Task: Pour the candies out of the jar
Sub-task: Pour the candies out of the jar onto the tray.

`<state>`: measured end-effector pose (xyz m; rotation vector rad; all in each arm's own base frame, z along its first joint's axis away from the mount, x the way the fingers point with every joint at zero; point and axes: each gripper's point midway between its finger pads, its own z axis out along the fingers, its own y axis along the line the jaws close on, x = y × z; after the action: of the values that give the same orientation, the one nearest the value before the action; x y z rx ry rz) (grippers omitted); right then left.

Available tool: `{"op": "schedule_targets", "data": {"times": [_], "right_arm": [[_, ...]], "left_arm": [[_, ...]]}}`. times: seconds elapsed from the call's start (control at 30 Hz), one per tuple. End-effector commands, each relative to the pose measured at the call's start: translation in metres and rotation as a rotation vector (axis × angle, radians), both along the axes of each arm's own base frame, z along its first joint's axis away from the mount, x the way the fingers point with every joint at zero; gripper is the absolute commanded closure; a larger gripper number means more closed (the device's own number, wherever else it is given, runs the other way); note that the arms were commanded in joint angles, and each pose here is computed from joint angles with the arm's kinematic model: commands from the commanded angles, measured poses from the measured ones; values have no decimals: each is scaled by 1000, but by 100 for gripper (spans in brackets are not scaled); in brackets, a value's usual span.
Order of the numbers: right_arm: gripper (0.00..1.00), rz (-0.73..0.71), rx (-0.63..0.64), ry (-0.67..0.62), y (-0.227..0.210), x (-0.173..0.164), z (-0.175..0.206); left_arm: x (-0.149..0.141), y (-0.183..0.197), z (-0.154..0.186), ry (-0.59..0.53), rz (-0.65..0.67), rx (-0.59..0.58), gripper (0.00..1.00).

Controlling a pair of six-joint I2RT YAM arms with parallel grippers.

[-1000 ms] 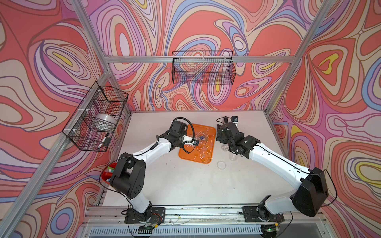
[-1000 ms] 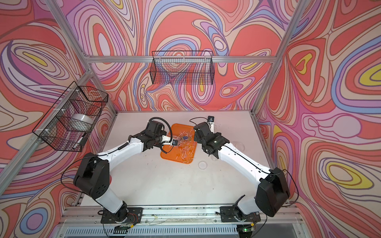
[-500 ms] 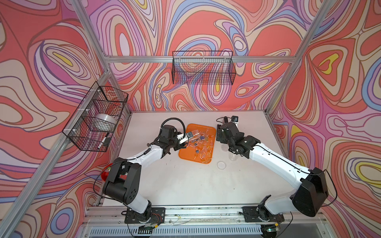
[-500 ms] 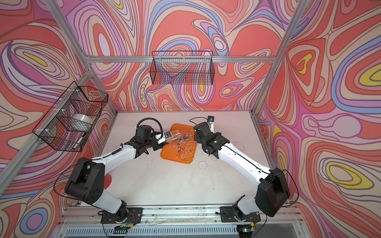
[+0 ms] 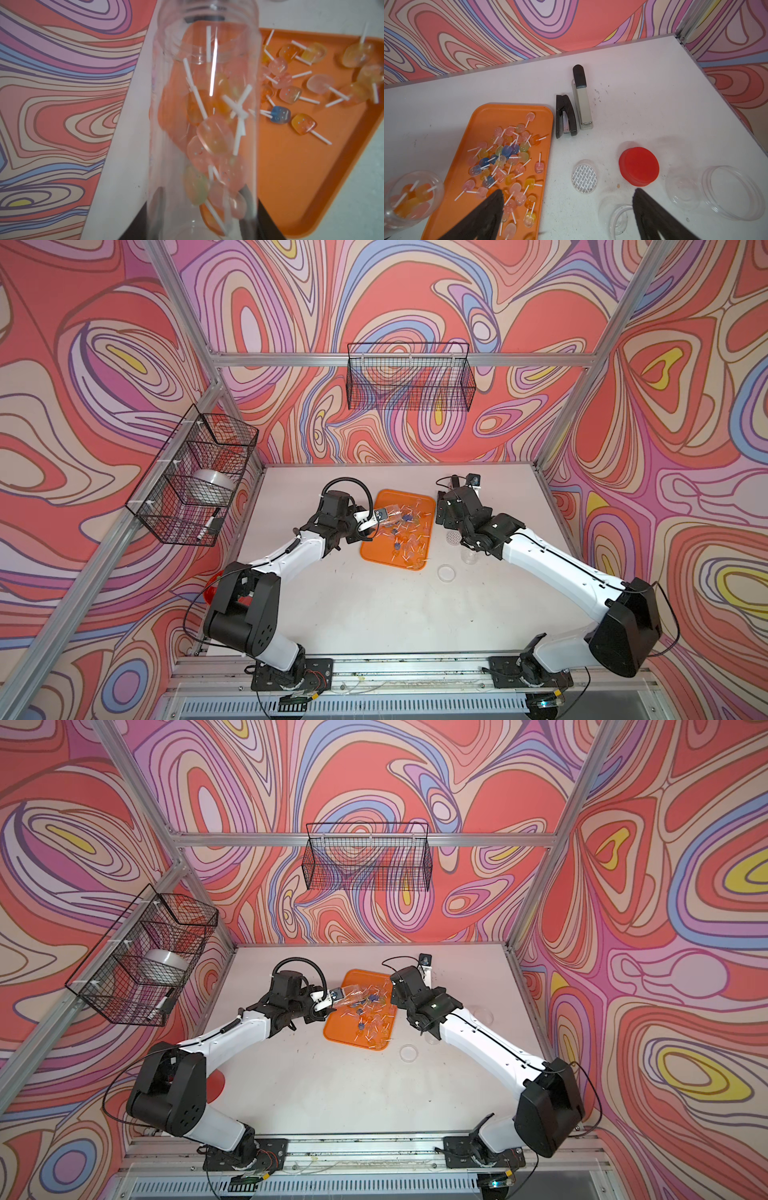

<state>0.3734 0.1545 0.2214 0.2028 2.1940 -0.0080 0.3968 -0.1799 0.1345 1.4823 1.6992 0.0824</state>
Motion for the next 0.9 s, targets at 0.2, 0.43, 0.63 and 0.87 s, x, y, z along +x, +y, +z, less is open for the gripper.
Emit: {"op": "schedule_targets", "data": {"times": [0.2,0.43,0.63,0.87], "right_arm": [[2,-9,7,-1,-1,2,1],[2,-10,14,-3,-1,1,2],[2,-14,16,-4,-2,-1,1],[2,-17,12,-4,-3,-1,0]], "left_arm": [[-1,28,-11,-90,-152,506,100],[4,34,-19,-113,-246,801,100],[11,32,-9,-192,-321,940,100],[14,27,5,-267,-342,981,100]]}}
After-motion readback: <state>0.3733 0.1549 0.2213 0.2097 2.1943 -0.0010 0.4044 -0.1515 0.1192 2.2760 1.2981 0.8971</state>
